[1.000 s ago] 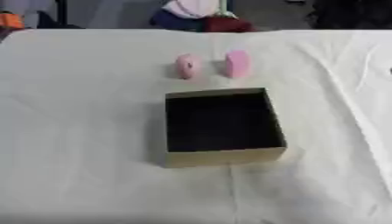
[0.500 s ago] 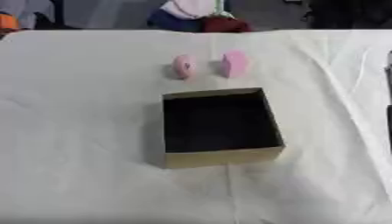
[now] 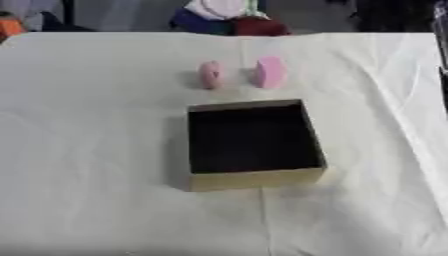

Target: Pick up objects on the table and place them in the box.

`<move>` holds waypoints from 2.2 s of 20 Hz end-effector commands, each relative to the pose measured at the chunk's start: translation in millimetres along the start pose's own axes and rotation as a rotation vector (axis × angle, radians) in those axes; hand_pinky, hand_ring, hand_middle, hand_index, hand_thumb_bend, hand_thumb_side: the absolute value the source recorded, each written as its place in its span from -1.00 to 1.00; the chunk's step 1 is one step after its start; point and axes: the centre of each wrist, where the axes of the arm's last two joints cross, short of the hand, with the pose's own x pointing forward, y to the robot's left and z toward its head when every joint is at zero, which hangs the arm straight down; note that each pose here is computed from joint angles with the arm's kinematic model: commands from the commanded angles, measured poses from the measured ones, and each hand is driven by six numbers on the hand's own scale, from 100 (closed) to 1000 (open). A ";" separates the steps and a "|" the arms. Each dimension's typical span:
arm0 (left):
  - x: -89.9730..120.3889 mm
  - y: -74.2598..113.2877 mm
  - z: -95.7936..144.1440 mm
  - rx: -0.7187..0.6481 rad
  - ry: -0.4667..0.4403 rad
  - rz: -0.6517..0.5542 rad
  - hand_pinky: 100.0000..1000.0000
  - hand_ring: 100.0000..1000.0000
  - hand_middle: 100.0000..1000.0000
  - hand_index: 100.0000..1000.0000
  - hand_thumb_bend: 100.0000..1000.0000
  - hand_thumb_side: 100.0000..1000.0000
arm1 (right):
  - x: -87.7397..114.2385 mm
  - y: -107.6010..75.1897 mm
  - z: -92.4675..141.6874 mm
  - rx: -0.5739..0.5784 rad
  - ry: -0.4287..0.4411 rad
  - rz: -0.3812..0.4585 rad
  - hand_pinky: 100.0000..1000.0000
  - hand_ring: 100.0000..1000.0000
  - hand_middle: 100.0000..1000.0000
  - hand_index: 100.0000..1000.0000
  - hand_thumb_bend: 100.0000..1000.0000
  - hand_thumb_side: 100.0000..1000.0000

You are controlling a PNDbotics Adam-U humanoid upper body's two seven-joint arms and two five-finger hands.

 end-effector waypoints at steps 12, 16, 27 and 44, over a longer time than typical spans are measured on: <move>3.8 5.1 -3.9 -0.038 -0.028 -0.027 -0.02 0.17 0.34 0.49 -1.00 0.43 | -86.7 -0.4 -44.8 0.337 0.091 0.433 0.64 0.59 0.29 0.48 -1.00 1.00; 4.2 4.9 -4.8 -0.042 -0.030 -0.026 -0.02 0.17 0.34 0.49 -1.00 0.43 | -98.0 10.9 -43.4 0.424 0.073 0.486 0.63 0.61 0.33 0.52 -1.00 1.00; 5.1 3.0 -6.2 -0.055 -0.036 -0.017 -0.02 0.17 0.34 0.49 -1.00 0.43 | -112.2 43.2 -29.7 0.697 0.014 0.556 0.66 0.72 0.49 0.59 -0.55 1.00; 5.5 2.0 -6.4 -0.069 -0.036 -0.009 -0.02 0.17 0.34 0.49 -1.00 0.42 | -86.7 81.2 -44.3 1.031 -0.045 0.615 0.74 0.84 0.67 0.72 0.22 0.05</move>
